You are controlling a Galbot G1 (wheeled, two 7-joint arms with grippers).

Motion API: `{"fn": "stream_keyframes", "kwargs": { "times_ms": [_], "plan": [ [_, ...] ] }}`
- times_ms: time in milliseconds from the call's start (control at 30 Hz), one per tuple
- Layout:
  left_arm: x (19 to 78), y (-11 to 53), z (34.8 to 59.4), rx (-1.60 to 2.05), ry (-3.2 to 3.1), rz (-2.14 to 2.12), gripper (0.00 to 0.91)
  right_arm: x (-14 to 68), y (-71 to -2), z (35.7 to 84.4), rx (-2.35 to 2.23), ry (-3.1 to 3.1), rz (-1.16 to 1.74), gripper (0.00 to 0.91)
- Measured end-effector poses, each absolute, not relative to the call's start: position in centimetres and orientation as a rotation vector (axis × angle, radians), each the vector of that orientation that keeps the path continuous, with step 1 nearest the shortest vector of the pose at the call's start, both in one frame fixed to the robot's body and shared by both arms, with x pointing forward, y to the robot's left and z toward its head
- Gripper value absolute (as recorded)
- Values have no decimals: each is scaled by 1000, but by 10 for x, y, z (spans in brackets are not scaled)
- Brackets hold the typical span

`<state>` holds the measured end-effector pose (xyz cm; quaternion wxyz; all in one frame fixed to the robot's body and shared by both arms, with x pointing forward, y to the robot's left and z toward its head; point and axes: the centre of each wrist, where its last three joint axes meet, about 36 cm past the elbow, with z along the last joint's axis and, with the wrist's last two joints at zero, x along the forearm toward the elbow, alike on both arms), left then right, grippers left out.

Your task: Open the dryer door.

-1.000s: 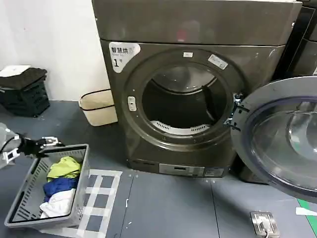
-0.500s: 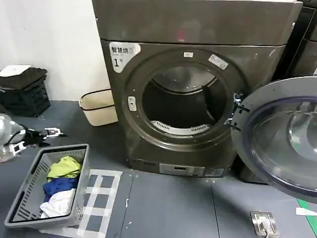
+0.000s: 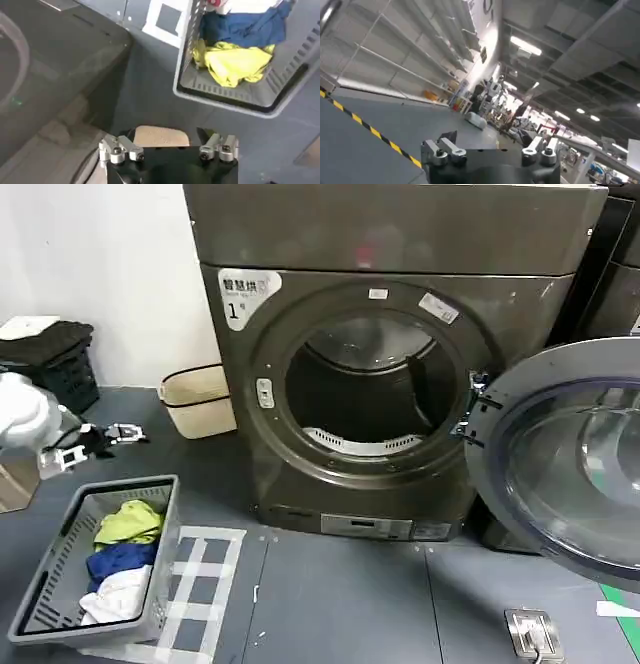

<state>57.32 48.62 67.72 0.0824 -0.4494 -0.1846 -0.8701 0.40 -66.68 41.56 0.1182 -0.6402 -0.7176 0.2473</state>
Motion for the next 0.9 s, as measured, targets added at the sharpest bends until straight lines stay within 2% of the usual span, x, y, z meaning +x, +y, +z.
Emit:
{"fn": "stream_keyframes", "kwargs": {
  "times_ms": [333,700,900],
  "plan": [
    [555,504,659,-1379,-414,-2480,907,11,-669,419,-1862,-2123,728,907],
    [513,521,612,-1574,-467,-2330,907,13,-667,415,-1835,-2190,673,907],
    [506,527,602,-1600,-466,-2290,907,13,-664,409,-1832,-2222,645,907]
  ]
}}
